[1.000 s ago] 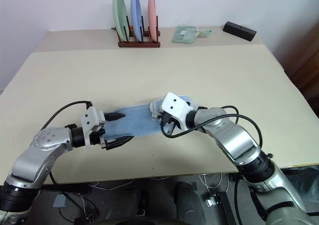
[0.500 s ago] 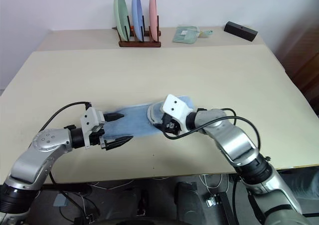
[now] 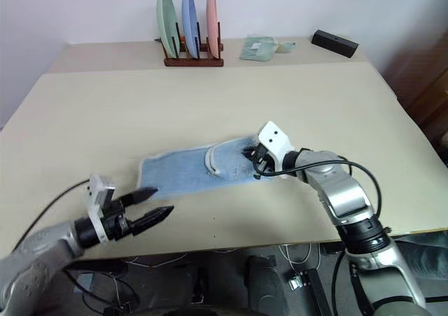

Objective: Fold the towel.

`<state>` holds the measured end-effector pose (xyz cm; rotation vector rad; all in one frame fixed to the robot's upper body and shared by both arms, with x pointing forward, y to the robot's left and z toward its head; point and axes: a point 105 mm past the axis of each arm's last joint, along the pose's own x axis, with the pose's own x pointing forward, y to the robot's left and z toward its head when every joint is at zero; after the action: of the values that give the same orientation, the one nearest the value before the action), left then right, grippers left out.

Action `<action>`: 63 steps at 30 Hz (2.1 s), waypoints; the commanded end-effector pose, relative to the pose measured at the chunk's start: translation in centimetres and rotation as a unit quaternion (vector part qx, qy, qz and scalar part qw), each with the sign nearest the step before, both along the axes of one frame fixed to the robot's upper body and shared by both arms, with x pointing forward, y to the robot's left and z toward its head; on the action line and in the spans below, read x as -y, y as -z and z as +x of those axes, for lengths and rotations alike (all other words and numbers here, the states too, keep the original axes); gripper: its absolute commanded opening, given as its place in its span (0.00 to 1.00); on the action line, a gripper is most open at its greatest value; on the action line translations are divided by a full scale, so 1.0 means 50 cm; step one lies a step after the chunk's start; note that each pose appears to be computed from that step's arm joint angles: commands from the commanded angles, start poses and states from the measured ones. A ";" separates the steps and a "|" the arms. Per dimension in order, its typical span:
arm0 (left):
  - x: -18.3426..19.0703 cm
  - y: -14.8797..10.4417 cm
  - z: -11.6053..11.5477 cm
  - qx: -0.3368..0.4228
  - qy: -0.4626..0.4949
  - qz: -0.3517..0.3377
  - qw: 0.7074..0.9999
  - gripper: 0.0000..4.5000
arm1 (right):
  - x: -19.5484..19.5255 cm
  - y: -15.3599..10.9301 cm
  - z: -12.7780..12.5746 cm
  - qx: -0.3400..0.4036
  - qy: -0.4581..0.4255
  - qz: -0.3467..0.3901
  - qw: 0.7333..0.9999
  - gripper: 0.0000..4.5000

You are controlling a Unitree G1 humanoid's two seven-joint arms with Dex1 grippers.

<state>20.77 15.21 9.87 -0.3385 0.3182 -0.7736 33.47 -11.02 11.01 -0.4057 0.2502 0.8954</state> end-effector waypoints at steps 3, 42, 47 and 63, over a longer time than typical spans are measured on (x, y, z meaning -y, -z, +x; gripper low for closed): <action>0.029 0.002 0.006 -0.033 -0.081 -0.055 0.995 1.00 | 0.000 0.016 0.002 0.012 -0.015 -0.025 1.000 0.01; -0.065 0.018 0.083 -0.152 -0.376 -0.329 0.853 0.13 | -0.056 -0.119 -0.078 0.122 -0.147 0.065 0.979 0.72; -0.073 -0.016 0.102 -0.125 -0.373 -0.327 0.859 0.01 | -0.041 -0.107 -0.078 0.116 -0.130 0.058 0.983 0.72; -0.095 -0.235 0.183 0.104 -0.204 -0.189 0.955 0.01 | 0.119 -0.078 -0.031 0.100 -0.004 0.027 0.995 0.72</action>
<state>30.21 21.30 20.75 -0.7204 -0.1089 -0.3444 31.71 -16.42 13.76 -0.4196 0.0872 0.8807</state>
